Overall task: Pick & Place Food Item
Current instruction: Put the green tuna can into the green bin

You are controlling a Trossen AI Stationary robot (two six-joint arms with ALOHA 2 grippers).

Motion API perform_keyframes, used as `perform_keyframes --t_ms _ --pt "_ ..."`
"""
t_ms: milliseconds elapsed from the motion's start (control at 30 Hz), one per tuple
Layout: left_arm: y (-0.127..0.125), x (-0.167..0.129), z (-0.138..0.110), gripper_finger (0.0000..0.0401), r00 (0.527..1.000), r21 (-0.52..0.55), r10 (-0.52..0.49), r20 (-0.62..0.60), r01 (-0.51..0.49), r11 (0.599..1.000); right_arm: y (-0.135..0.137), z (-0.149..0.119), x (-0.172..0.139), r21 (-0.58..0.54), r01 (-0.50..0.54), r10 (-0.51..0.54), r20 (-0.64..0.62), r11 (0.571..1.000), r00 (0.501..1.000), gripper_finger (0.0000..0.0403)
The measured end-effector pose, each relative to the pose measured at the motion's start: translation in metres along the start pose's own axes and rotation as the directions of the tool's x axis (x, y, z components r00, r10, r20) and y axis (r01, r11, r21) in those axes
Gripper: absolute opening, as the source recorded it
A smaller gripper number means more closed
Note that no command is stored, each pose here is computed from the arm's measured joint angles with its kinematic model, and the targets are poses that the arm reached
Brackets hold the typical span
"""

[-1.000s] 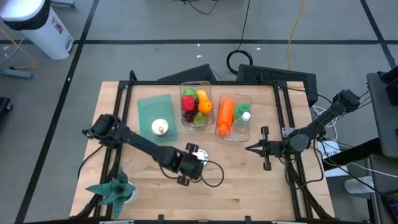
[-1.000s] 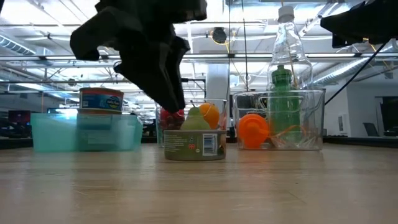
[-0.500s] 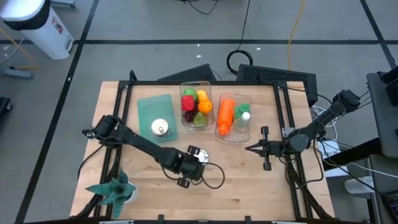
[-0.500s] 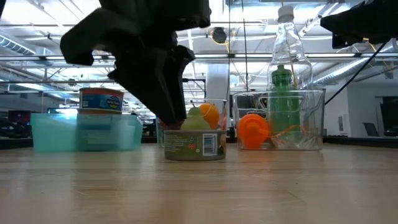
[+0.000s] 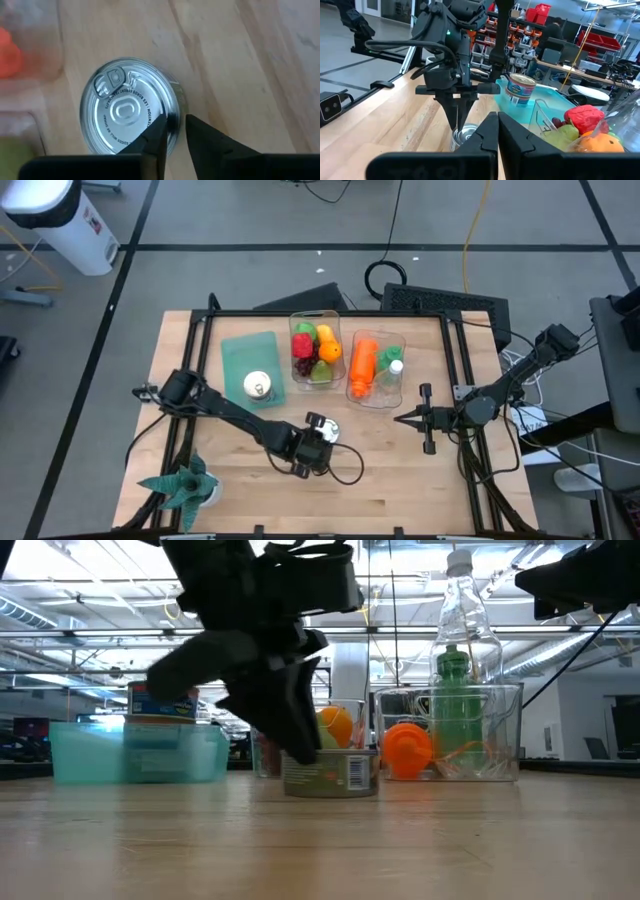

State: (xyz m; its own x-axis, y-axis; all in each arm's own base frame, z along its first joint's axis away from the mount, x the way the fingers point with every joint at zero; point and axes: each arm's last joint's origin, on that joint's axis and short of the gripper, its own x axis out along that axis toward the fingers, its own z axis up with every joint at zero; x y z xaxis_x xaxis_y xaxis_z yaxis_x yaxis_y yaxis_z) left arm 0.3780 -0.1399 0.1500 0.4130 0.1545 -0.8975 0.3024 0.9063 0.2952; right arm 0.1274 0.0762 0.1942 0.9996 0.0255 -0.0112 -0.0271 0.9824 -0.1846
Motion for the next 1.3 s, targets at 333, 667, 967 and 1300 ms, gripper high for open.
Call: perform_keyframes --t_ms 333,667,967,1300 --pt "0.0 0.017 -0.002 0.0007 1.0 -0.05 0.004 -0.019 -0.005 0.999 0.0 0.0 0.0 0.018 -0.001 0.001 -0.002 1.0 1.0 0.0" --pt "0.017 -0.03 0.004 0.0 0.991 -0.123 -0.097 0.091 0.108 0.987 0.004 -0.003 0.002 -0.043 -0.059 0.059 -0.011 0.997 0.998 0.0001" --pt "0.024 -0.034 0.005 0.0001 0.989 -0.16 -0.099 0.113 0.117 0.98 0.01 -0.013 0.008 -0.106 -0.076 0.069 -0.074 0.991 0.995 0.0046" --pt "0.021 -0.038 -0.01 0.0005 0.994 -0.256 -0.106 -0.038 0.093 0.962 0.021 -0.026 0.015 0.007 -0.126 0.126 -0.142 0.992 0.982 0.0081"
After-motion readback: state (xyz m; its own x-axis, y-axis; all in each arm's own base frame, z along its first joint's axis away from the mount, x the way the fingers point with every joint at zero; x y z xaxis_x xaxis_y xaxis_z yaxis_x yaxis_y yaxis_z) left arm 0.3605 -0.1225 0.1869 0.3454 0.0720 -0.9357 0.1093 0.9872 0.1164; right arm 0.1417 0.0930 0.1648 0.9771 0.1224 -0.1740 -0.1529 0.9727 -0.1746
